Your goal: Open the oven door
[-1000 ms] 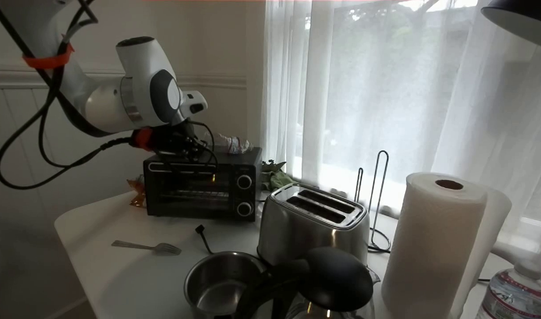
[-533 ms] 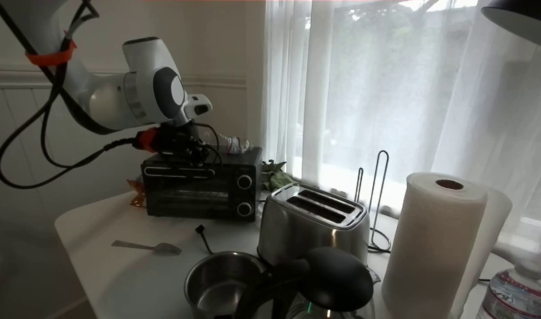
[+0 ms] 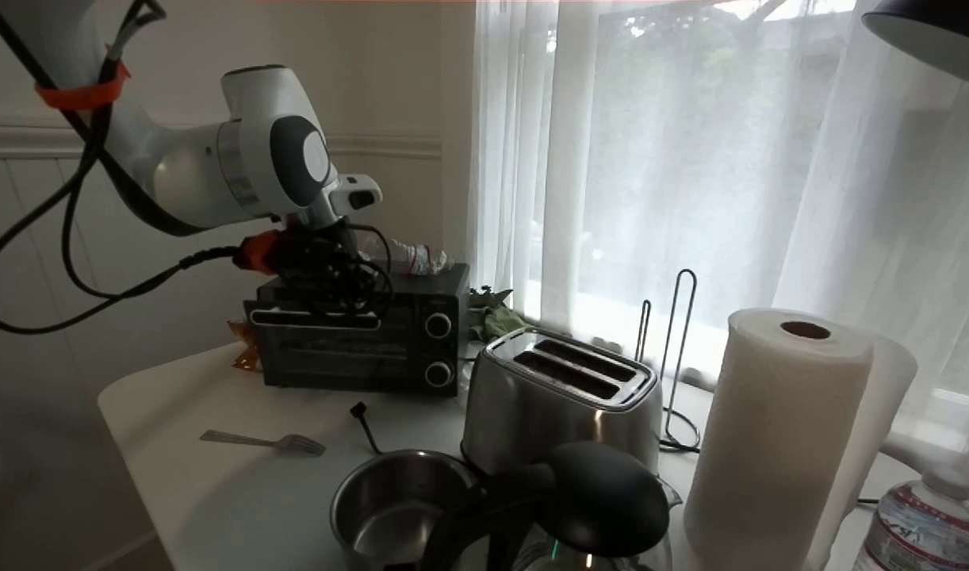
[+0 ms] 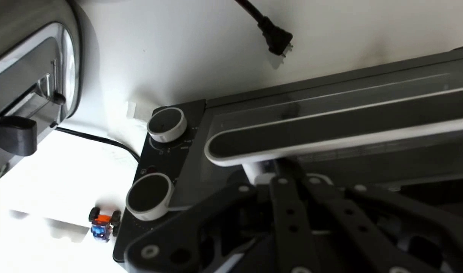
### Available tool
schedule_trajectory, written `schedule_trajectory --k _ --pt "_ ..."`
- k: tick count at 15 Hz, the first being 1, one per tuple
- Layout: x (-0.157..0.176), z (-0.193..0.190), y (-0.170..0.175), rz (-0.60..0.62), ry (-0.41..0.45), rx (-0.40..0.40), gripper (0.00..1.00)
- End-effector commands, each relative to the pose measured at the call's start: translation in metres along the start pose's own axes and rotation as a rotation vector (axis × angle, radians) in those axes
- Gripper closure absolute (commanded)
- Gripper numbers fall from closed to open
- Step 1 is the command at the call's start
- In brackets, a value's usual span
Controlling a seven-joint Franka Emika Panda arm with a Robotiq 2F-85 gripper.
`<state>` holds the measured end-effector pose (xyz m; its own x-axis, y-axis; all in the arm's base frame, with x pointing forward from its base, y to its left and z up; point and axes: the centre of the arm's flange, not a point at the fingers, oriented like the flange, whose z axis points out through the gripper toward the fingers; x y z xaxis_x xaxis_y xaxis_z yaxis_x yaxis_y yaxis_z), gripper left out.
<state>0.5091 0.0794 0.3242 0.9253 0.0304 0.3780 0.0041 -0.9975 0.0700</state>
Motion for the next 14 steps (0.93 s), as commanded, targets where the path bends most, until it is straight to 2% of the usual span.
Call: schedule_trajectory --k 1,3,14 --pt "-0.014 -0.004 0.021 0.06 -0.049 -0.028 1.0" --pt "-0.015 -0.005 0.022 0.08 -0.047 -0.022 1.0" --pt "-0.044 0.011 0.043 0.224 -0.18 -0.036 1.0"
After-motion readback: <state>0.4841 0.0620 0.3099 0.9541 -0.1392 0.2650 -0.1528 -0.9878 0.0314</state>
